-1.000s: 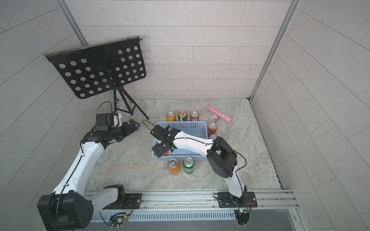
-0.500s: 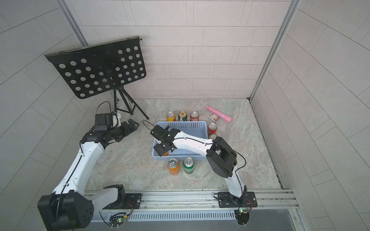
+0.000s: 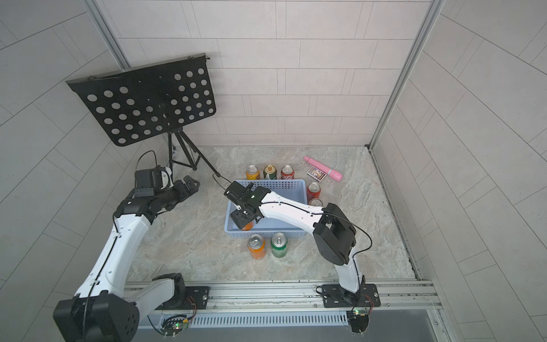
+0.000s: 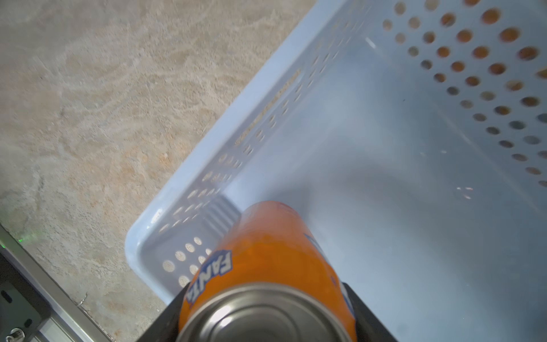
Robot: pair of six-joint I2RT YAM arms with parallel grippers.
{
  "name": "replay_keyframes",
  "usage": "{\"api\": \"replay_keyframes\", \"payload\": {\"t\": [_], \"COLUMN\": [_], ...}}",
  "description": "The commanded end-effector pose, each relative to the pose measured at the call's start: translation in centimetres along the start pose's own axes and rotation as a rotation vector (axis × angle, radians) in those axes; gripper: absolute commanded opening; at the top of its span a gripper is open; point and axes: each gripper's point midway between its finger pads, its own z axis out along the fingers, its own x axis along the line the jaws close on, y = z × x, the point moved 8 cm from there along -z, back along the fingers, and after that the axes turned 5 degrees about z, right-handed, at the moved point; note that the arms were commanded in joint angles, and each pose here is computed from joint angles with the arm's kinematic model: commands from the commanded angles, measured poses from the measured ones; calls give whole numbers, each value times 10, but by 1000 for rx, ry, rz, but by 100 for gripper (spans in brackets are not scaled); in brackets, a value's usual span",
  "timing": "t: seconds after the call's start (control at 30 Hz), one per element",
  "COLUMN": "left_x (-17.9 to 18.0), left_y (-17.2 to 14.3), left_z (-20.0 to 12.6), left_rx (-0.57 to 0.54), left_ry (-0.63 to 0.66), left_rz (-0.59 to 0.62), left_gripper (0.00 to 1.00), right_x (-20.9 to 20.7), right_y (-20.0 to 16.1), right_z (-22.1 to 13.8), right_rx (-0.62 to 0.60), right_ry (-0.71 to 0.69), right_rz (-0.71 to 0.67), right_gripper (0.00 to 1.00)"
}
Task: Take out the drinks from the basket
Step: Pick up the drink from the basket, then place the drink at the center of the board.
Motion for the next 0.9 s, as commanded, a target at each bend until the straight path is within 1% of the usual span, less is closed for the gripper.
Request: {"api": "replay_keyframes", "payload": {"t": [0.0, 0.17, 0.27, 0.43, 0.57, 0.67, 0.87], "left_x": [8, 13, 20, 24, 24, 24, 25], "left_y": [-3, -2, 0, 1, 1, 1, 2], "left_z": [-2, -5, -12, -19, -17, -16, -17], "left_rx": [-15, -30, -61, -100, -92, -78, -90], "left_ry": [37, 61, 111, 125, 113, 103, 99], "left_rz": [-21, -42, -55, -65, -74, -75, -80], "left_gripper": [100, 100, 100, 100, 100, 100, 100], "right_x": [2, 10, 13, 20, 30, 32, 37], "right_y": [38, 67, 81, 101, 114, 120, 126], "right_z": [-67, -85, -87, -85, -66, -46, -16], "right_rx": [-220, -284, -304, -326, -316, -308, -294], "right_ry": [18, 32, 21, 18, 45, 31, 26], "right_rz": [22, 10, -4, -19, -42, -52, -49], "right_gripper": [32, 32, 32, 32, 32, 32, 32]}}
